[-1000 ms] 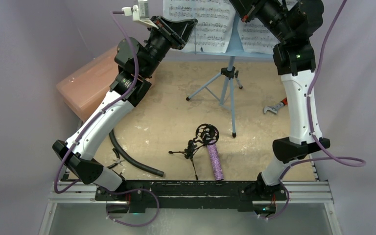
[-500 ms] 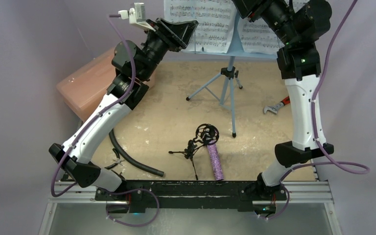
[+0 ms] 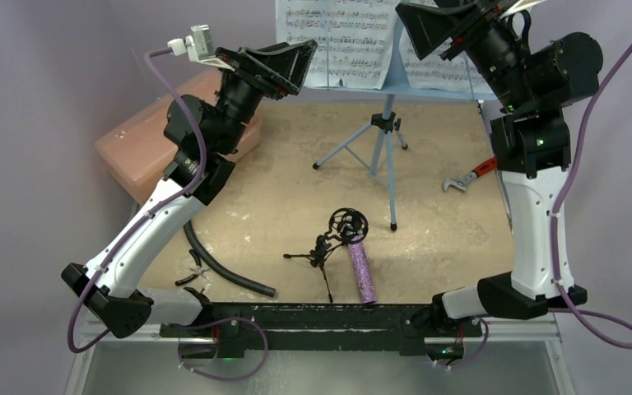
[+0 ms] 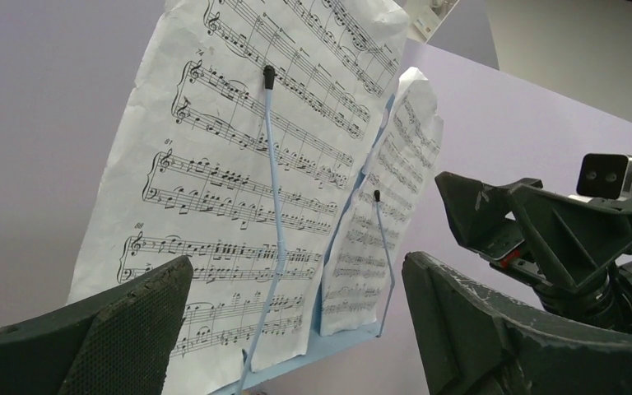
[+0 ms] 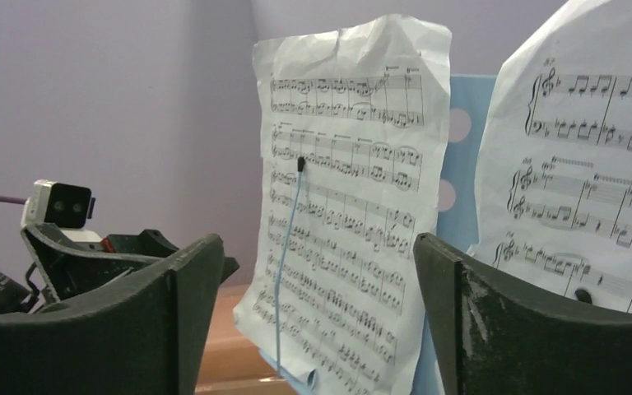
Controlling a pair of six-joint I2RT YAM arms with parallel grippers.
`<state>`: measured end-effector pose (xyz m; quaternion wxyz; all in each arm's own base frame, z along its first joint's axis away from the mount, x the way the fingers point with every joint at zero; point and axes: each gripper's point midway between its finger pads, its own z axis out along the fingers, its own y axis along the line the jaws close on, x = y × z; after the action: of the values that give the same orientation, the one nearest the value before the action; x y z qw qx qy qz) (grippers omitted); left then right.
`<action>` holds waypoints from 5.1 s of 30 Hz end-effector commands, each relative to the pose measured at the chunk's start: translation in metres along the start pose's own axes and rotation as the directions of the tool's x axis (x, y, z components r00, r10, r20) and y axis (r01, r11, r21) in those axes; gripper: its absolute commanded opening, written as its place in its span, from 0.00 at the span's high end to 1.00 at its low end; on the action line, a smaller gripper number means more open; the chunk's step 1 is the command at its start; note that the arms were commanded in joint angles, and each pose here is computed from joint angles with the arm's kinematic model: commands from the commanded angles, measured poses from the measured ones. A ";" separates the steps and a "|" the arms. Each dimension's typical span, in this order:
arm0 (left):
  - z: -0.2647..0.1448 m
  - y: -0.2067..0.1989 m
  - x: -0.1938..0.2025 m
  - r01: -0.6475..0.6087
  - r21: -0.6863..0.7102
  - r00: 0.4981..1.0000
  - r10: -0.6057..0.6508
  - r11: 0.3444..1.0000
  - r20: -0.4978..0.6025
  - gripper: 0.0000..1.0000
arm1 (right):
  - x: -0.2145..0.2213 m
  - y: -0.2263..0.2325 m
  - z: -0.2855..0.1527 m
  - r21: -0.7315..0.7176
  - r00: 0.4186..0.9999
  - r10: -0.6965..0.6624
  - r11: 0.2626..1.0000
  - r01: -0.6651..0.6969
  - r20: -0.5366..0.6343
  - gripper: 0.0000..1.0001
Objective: Set up the instrument practice props
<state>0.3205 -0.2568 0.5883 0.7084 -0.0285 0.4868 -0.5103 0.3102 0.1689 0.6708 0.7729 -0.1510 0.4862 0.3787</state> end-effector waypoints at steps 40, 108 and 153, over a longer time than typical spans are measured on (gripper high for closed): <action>-0.221 0.143 0.132 -0.225 -0.524 0.836 -0.113 0.822 -0.537 0.04 | 0.202 -0.003 -0.184 0.339 0.823 0.316 0.927 -0.162 -0.472 0.02; -0.277 0.075 0.314 -0.454 0.184 0.148 0.278 0.872 -0.949 0.10 | 0.369 -0.005 -0.263 0.588 0.435 0.685 0.727 -0.355 -0.584 0.02; -0.271 0.134 0.231 -0.744 0.222 0.067 0.400 0.630 -0.914 0.89 | 0.372 -0.015 -0.268 0.547 0.445 0.602 0.795 -0.261 -0.663 0.02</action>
<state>0.2097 -0.2617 0.1981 0.3989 0.3675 0.8396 -0.0281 0.2351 0.1632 0.2065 0.3304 -0.0026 0.8684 0.3697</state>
